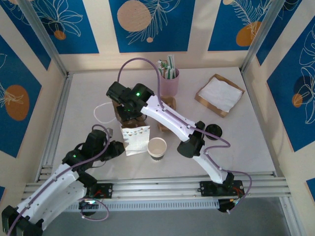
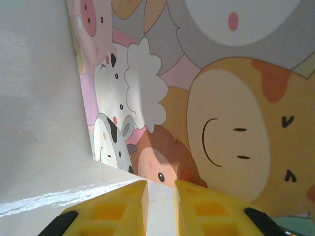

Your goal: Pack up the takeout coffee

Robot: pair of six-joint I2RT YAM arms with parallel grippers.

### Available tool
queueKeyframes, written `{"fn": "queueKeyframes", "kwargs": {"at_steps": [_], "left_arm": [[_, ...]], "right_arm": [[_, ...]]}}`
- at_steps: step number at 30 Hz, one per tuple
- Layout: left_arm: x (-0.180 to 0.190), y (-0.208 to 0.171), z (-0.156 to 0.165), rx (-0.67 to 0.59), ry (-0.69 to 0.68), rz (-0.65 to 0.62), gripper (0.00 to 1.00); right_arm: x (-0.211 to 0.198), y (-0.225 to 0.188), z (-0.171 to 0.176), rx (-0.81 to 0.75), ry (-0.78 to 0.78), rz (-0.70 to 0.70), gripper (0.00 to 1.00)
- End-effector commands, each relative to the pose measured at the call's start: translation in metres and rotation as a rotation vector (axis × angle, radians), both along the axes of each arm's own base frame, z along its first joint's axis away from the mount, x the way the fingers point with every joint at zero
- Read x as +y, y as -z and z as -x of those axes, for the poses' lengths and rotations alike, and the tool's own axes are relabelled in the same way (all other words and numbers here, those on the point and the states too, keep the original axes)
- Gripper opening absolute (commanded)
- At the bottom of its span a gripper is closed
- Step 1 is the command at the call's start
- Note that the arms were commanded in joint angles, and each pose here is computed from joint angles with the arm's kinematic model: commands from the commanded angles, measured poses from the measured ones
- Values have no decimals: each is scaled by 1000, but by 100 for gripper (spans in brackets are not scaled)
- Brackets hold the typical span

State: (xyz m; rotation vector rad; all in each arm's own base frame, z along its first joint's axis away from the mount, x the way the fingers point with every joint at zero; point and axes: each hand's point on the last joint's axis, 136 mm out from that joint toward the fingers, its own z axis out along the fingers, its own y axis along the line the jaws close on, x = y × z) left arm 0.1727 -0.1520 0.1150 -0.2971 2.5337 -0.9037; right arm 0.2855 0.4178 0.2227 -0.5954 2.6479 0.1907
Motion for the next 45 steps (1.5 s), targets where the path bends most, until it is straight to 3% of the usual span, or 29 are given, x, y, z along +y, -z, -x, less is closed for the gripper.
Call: {"fn": "queueKeyframes", "kwargs": {"at_steps": [1, 9, 19, 45], "left_arm": [[2, 2, 0, -13, -16, -4, 20], [2, 7, 0, -8, -16, -4, 20], [-3, 12, -3, -1, -6, 1, 20], [-10, 14, -6, -7, 11, 3, 20]], "right_arm": [[-11, -37, 2, -77, -13, -29, 39], [-8, -58, 5, -114, -20, -81, 39], [7, -49, 11, -104, -42, -92, 39], [-17, 5, -3, -183, 56, 205, 39]]}}
